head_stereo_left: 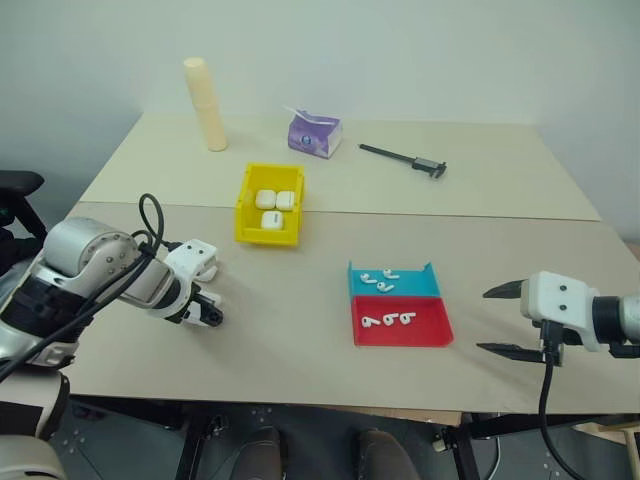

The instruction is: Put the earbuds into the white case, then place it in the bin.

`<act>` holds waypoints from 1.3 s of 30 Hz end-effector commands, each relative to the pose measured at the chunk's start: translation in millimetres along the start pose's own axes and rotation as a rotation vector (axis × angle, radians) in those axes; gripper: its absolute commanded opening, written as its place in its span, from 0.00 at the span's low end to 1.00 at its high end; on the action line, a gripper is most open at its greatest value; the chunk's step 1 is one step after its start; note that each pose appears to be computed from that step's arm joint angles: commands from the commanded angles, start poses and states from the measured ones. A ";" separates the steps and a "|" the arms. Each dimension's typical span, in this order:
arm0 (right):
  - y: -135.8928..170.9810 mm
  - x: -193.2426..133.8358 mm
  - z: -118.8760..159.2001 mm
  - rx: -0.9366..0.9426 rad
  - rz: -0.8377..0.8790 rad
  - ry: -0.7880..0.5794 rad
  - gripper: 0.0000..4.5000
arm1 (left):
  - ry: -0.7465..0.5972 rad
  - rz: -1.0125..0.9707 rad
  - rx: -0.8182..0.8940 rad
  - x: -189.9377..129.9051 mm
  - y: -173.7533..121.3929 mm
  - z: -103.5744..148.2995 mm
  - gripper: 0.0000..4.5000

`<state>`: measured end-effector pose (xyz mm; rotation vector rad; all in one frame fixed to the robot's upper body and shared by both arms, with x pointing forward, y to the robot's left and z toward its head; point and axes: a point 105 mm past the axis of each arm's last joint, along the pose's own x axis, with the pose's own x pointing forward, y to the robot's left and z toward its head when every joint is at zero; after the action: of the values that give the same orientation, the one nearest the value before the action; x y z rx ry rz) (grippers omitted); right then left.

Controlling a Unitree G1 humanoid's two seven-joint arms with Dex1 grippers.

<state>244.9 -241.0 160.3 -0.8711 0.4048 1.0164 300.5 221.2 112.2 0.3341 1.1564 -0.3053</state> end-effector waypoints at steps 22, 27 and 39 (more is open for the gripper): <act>-27.2 -17.8 34.9 -0.129 -0.043 -0.025 1.00 | -0.702 -0.019 0.317 -81.1 -29.3 62.8 0.64; -31.9 -20.1 60.0 -0.220 0.022 -0.038 1.00 | -1.223 -0.136 0.485 -97.3 -67.2 69.2 0.64; -24.0 12.4 96.8 -0.463 0.306 0.092 1.00 | -1.739 -0.362 0.591 -49.0 -118.6 47.9 0.64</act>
<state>262.2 -166.4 221.6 -1.2748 0.3654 1.3778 281.5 97.0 160.7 0.2009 -0.5698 -0.9606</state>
